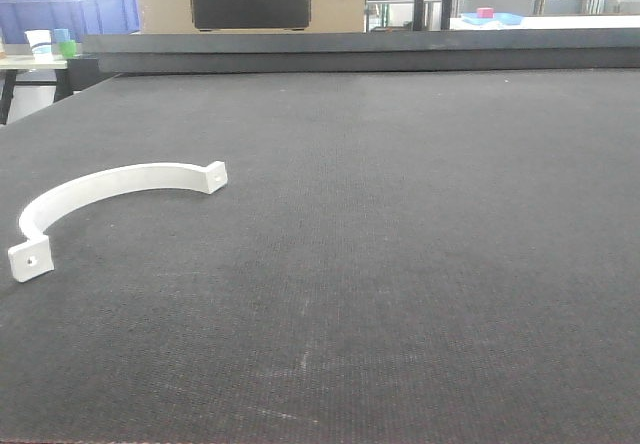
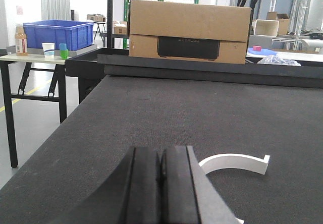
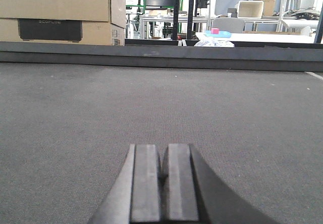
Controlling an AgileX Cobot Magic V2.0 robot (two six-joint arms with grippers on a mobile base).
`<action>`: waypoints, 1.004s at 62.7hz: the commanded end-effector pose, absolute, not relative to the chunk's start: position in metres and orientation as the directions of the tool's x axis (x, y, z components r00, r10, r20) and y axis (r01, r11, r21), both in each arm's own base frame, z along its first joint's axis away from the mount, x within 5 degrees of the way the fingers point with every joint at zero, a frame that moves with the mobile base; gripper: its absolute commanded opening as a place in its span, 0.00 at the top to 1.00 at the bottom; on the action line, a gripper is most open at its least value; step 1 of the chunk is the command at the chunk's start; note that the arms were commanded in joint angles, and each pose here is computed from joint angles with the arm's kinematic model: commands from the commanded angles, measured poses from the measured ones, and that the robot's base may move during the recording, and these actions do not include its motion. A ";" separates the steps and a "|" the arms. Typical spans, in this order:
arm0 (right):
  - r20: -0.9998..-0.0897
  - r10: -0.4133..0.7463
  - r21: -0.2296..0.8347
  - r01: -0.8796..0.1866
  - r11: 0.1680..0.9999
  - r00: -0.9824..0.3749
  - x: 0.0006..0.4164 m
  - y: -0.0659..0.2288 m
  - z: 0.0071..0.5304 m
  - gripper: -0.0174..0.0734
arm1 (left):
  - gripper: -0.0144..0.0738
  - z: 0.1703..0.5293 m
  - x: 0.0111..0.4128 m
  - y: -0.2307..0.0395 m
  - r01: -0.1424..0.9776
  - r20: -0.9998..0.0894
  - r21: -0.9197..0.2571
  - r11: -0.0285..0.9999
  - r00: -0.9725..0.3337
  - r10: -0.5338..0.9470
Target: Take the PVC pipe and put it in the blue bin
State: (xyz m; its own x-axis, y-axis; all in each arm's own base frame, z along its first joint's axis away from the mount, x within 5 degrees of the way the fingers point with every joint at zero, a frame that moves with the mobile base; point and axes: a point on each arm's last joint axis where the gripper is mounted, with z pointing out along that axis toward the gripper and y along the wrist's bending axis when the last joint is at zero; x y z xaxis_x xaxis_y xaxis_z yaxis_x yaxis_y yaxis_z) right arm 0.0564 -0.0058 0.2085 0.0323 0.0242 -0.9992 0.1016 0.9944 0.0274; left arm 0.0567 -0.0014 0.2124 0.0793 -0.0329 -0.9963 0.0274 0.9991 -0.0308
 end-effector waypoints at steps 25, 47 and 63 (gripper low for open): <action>-0.999 0.015 0.020 0.107 0.994 0.051 0.056 -0.006 0.210 0.99 | 0.96 0.215 0.056 -0.001 0.026 -0.994 -0.033 0.999 0.105 -0.036; -0.999 0.015 0.020 0.107 0.994 0.051 0.056 -0.006 0.210 0.99 | 0.96 0.215 0.056 -0.001 0.026 -0.994 -0.033 0.999 0.105 -0.036; -0.998 0.014 0.020 0.107 0.994 0.055 0.056 -0.006 0.210 0.99 | 0.96 0.215 0.056 -0.001 0.026 -0.994 -0.033 0.999 0.105 -0.036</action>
